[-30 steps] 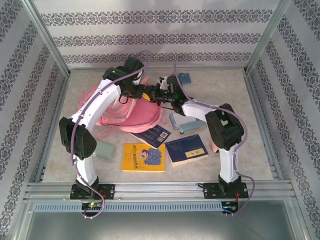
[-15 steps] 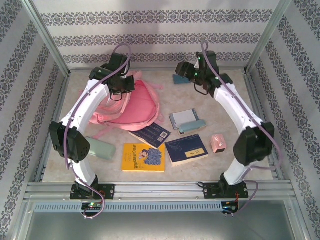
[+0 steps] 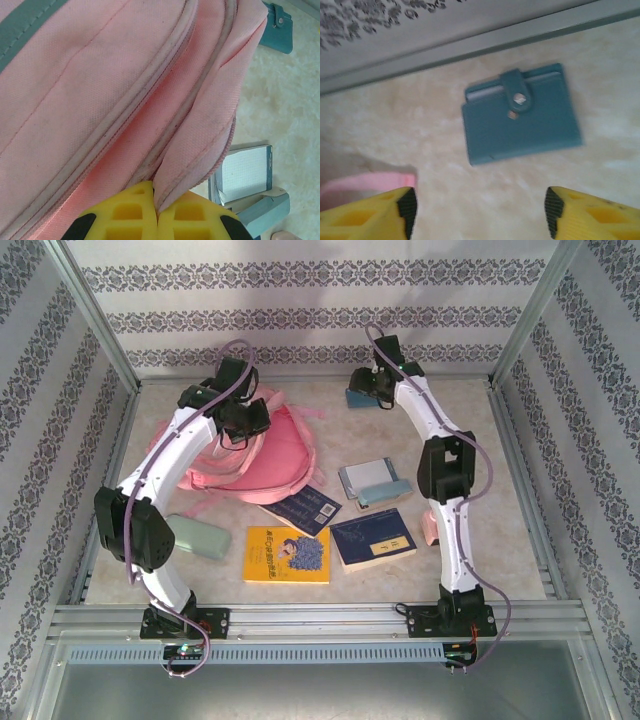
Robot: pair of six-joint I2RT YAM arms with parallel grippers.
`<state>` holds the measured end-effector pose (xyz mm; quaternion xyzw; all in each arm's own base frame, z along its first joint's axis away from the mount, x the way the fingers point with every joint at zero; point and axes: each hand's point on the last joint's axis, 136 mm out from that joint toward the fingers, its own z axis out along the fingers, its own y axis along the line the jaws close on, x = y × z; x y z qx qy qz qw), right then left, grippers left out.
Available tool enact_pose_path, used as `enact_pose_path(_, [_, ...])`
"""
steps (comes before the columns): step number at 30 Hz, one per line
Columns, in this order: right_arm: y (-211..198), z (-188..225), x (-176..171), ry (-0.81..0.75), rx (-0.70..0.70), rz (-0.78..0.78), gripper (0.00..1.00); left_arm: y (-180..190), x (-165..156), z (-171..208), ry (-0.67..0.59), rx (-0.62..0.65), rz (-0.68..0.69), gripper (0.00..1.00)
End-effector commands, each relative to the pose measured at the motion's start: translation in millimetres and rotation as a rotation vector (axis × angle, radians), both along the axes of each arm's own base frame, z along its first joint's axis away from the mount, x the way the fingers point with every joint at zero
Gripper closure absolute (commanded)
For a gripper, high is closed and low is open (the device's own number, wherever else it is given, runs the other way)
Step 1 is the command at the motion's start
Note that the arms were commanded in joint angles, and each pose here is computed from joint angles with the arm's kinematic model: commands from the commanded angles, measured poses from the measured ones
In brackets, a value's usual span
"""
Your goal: Pack the student bag
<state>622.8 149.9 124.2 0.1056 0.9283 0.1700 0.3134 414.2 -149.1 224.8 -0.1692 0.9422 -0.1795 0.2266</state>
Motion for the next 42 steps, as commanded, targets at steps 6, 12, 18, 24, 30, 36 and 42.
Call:
enact_pose_path(6, [36.1, -28.2, 52.8, -0.021, 0.402, -0.038, 0.39, 3.2, -0.8, 13.9, -0.029, -0.058, 0.019, 1.0])
enact_pose_path(12, [22.1, -77.3, 54.1, 0.092, 0.479, -0.133, 0.42, 2.5, -2.5, 18.0, -0.033, -0.066, 0.01, 1.0])
enact_pose_path(18, [-6.3, -92.1, 21.8, 0.209, 0.386, -0.195, 0.44, 4.5, -4.3, 24.1, -0.047, -0.066, 0.011, 1.0])
enact_pose_path(24, [-39.2, -79.8, -26.4, 0.287, 0.272, -0.227, 0.42, 9.0, -8.1, 23.4, -0.042, -0.065, 0.033, 1.0])
enact_pose_path(30, [-65.5, -62.6, -89.9, 0.337, 0.145, -0.191, 0.41, 9.9, -12.3, 28.4, -0.047, -0.089, 0.055, 1.0])
enact_pose_path(36, [-107.0, -21.6, -126.4, 0.342, -0.07, -0.267, 0.41, 13.7, -21.3, 27.6, -0.044, -0.083, 0.061, 1.0])
enact_pose_path(42, [-109.8, -25.2, -129.7, 0.409, 0.052, -0.466, 0.49, 16.2, -28.1, 28.6, -0.047, -0.08, 0.063, 1.0])
